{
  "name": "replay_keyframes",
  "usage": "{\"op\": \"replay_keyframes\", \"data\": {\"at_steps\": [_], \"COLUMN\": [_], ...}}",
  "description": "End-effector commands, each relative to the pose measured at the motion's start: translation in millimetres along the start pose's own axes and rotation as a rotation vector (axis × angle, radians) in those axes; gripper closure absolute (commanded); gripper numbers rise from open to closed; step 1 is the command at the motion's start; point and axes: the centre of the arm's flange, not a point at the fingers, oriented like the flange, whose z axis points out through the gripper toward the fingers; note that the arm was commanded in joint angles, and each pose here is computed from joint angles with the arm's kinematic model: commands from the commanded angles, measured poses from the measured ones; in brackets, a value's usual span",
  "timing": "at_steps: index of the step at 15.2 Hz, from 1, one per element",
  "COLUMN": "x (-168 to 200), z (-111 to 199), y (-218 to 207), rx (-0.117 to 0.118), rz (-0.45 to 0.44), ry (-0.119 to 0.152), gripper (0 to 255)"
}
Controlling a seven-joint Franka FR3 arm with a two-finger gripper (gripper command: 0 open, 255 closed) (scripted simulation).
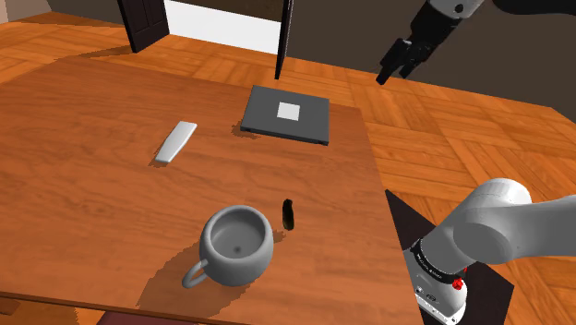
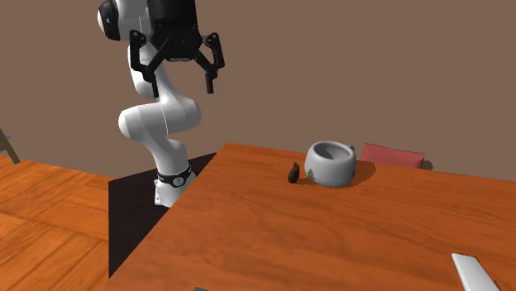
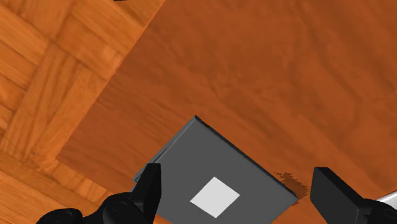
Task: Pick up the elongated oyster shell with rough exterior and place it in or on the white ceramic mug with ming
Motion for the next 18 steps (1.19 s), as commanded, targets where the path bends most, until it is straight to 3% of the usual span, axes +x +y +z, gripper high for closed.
{"op": "replay_keyframes", "data": {"at_steps": [1, 18], "x": [0.0, -88.6], "z": [0.0, 121.4], "y": [0.0, -175.7], "rx": [0.000, -0.029], "rz": [0.000, 0.033], "ry": [0.000, 0.057], "gripper": [0, 0]}}
